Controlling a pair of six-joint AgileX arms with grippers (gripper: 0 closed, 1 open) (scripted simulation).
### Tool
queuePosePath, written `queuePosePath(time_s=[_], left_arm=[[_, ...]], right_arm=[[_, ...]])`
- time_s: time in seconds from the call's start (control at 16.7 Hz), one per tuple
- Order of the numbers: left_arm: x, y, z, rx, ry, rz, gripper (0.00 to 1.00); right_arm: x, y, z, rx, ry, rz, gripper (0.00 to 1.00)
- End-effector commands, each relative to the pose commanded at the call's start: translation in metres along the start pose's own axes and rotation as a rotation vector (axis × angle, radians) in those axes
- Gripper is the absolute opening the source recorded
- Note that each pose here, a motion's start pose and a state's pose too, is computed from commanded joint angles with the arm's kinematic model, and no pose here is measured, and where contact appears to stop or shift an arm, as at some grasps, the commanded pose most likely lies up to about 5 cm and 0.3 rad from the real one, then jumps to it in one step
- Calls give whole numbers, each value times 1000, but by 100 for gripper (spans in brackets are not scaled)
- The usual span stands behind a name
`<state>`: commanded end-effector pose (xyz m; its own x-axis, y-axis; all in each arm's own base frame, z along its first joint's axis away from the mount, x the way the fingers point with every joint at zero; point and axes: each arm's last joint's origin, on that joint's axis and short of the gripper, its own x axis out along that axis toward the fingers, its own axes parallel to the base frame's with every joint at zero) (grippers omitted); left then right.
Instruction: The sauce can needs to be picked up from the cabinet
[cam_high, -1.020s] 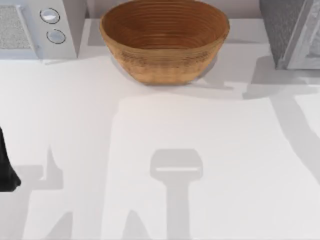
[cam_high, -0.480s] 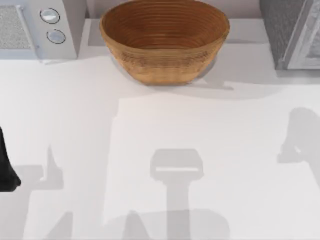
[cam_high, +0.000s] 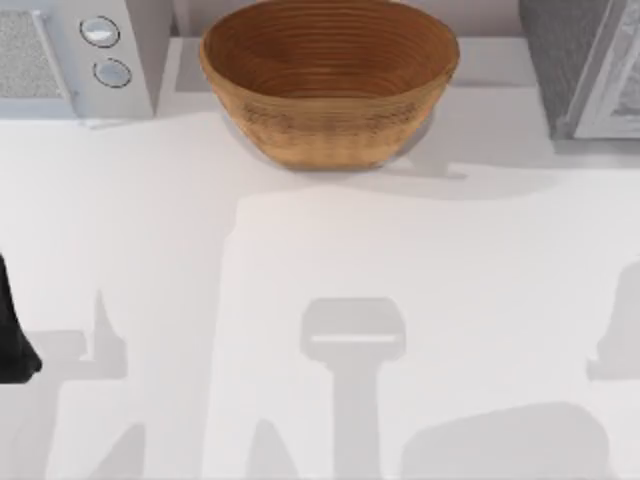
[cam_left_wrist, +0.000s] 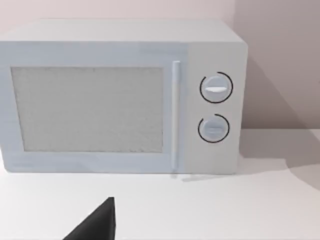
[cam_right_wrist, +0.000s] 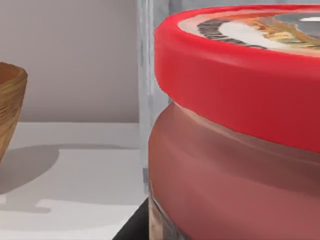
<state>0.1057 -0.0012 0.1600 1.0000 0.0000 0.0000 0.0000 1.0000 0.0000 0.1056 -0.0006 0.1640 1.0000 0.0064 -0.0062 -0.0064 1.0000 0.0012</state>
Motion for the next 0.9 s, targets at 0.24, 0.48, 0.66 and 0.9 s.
queuePosePath(time_s=[0.24, 0.48, 0.66, 0.9], left_arm=[[0, 0, 0, 0, 0, 0, 100], [0, 0, 0, 0, 0, 0, 100], [0, 0, 0, 0, 0, 0, 100], [0, 0, 0, 0, 0, 0, 100]], right_arm=[[0, -1, -4, -1, -6, -6, 0], [1, 0, -4, 1, -1, 3, 0], [6, 1, 4, 0, -17, 50, 0], [25, 4, 16, -7, -38, 158, 0]])
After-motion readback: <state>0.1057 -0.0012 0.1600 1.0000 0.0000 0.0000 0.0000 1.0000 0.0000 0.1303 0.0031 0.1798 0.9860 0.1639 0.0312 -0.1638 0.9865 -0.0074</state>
